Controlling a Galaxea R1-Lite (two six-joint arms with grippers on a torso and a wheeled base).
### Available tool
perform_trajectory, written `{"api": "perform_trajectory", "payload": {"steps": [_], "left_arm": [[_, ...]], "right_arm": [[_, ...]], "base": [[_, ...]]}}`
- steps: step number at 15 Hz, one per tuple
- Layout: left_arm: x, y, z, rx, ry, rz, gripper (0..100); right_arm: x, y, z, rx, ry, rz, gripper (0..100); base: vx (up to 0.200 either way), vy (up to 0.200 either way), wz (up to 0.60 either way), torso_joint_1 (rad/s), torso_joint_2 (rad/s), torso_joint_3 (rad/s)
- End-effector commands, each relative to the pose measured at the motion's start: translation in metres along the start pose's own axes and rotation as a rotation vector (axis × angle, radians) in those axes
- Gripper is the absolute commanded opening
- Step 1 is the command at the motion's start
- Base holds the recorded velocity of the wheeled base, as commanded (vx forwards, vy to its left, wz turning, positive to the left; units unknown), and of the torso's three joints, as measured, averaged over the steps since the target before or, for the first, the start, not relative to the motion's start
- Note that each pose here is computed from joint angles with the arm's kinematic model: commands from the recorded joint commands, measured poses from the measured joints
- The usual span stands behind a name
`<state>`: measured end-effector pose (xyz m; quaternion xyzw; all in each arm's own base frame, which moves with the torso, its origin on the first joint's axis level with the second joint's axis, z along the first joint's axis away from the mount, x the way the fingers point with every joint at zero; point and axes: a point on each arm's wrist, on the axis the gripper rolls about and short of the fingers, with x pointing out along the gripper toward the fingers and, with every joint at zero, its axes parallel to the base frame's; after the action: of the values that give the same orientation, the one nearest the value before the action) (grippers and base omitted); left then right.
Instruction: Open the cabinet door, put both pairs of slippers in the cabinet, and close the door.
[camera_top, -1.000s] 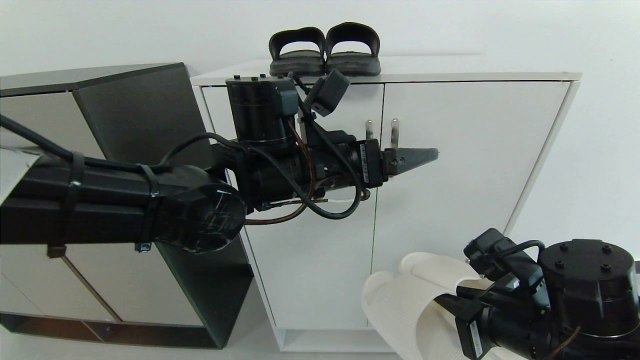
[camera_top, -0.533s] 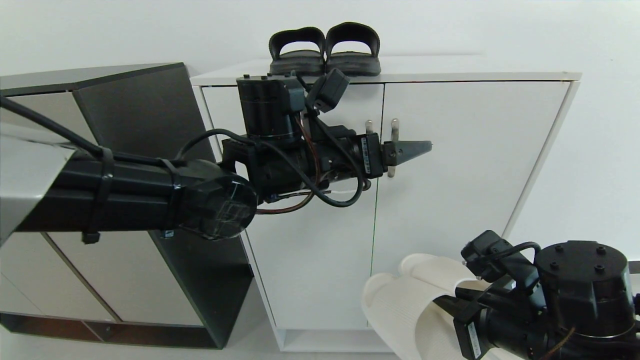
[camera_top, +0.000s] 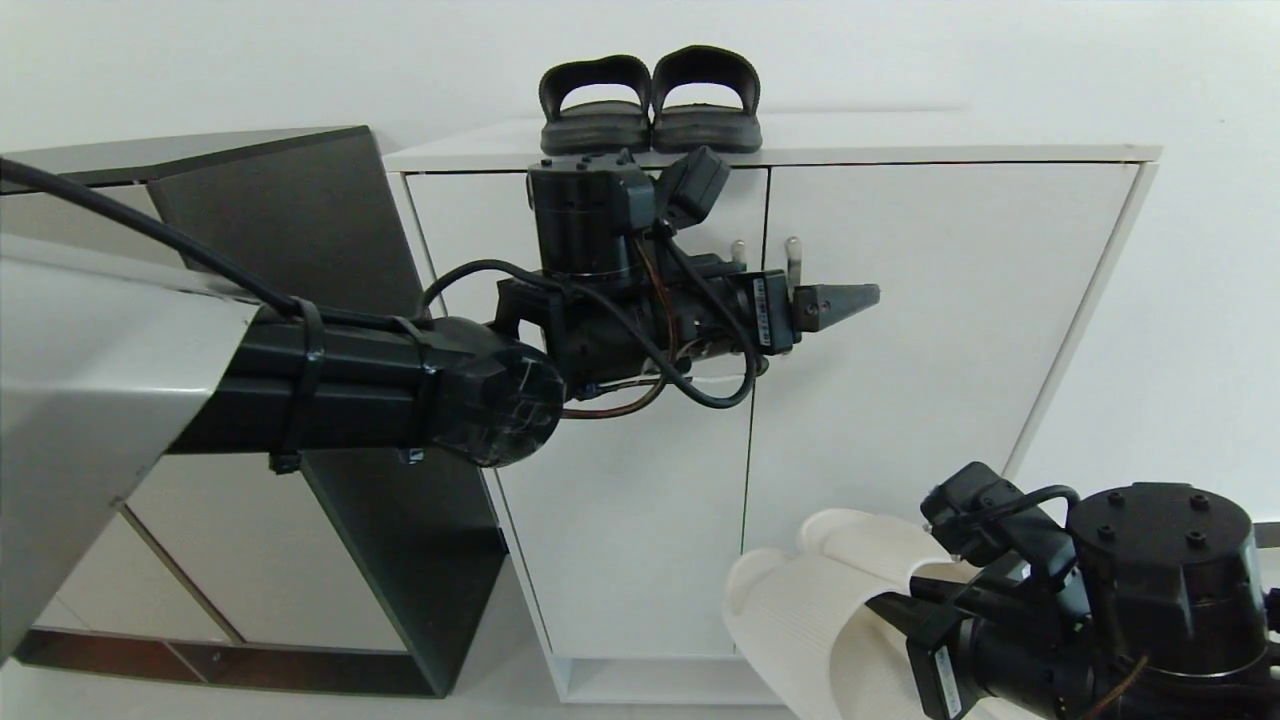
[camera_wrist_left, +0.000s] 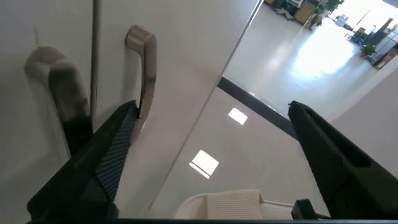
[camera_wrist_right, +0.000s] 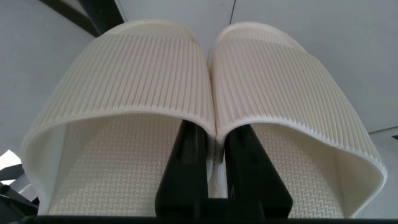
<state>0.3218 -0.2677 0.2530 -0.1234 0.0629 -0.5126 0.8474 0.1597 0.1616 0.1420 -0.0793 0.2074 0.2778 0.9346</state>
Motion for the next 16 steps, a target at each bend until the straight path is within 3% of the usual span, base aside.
{"api": "perform_trajectory", "payload": {"steps": [1,4,6,8,12,16], "left_arm": [[0.004,0.001,-0.003,-0.003,0.000,0.005,0],[0.002,-0.002,-0.001,-0.003,0.000,0.002,0],[-0.004,-0.011,-0.001,-0.004,0.005,-0.011,0],[-0.016,-0.027,-0.006,-0.010,0.030,-0.031,0],[-0.049,-0.058,-0.005,-0.003,0.024,-0.077,0],[-0.091,-0.075,0.001,0.001,0.013,-0.080,0]], "right_arm": [[0.000,0.000,0.000,0.000,0.002,0.000,0],[-0.002,0.000,-0.004,0.000,0.013,0.025,0],[-0.008,0.000,-0.007,-0.001,0.015,0.103,0],[-0.013,0.000,-0.007,0.001,0.006,0.138,0],[-0.016,0.000,-0.012,-0.040,0.019,0.155,0],[-0.016,0.001,-0.013,-0.053,0.026,0.162,0]], "base": [[0.000,0.000,0.00,0.000,0.00,0.000],[0.000,0.000,0.00,0.000,0.00,0.000],[0.000,0.000,0.00,0.000,0.00,0.000],[0.000,0.000,0.00,0.000,0.00,0.000],[0.000,0.000,0.00,0.000,0.00,0.000],[0.000,0.000,0.00,0.000,0.00,0.000]]}}
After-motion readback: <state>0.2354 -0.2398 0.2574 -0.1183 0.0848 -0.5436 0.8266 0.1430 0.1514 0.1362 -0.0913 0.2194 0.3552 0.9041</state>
